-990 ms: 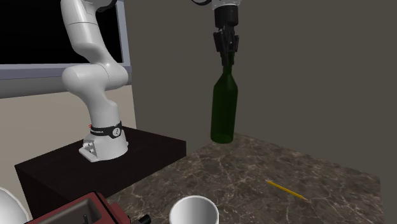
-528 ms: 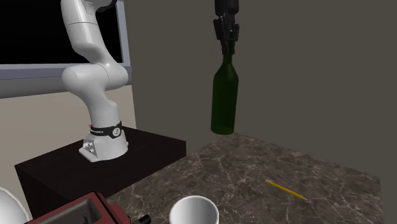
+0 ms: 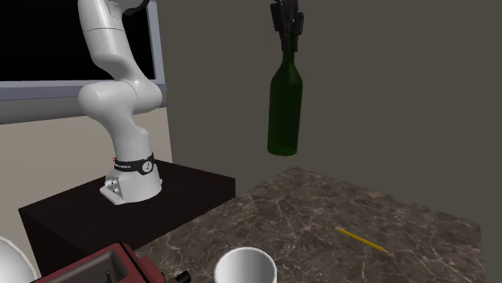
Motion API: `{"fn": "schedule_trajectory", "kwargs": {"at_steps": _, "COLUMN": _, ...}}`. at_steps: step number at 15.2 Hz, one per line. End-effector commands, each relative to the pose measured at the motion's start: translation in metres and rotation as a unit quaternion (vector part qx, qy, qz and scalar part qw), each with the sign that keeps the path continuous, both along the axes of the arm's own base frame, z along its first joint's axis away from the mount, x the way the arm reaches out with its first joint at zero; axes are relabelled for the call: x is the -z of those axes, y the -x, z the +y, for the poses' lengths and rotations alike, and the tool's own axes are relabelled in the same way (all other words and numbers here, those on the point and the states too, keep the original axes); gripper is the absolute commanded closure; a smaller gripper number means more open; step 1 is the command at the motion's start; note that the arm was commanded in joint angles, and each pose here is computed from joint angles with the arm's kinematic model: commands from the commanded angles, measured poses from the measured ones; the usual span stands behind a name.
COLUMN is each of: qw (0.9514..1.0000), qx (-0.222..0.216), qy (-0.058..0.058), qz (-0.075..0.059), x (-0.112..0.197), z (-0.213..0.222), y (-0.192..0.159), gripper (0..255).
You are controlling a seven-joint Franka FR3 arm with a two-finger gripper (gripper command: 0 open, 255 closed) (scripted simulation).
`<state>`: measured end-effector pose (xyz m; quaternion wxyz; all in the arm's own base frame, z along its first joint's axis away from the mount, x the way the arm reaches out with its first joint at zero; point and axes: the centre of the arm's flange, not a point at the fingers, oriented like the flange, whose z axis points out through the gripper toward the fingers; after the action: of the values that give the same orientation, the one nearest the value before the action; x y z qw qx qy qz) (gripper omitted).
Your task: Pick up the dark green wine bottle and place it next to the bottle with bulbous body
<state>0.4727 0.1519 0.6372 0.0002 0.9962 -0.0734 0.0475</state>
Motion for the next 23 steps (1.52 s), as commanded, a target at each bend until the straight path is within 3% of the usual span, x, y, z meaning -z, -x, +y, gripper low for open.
{"fn": "schedule_trajectory", "kwargs": {"at_steps": 1, "qw": 1.0000, "qx": 0.000, "qy": 0.000, "qz": 0.000, "x": -0.010, "z": -0.001, "y": 0.000, "gripper": 255}}
{"fn": "schedule_trajectory", "kwargs": {"at_steps": 23, "qw": 1.0000, "qx": 0.000, "qy": 0.000, "qz": 0.000, "x": -0.126, "z": -0.001, "y": 0.000, "gripper": 255}}
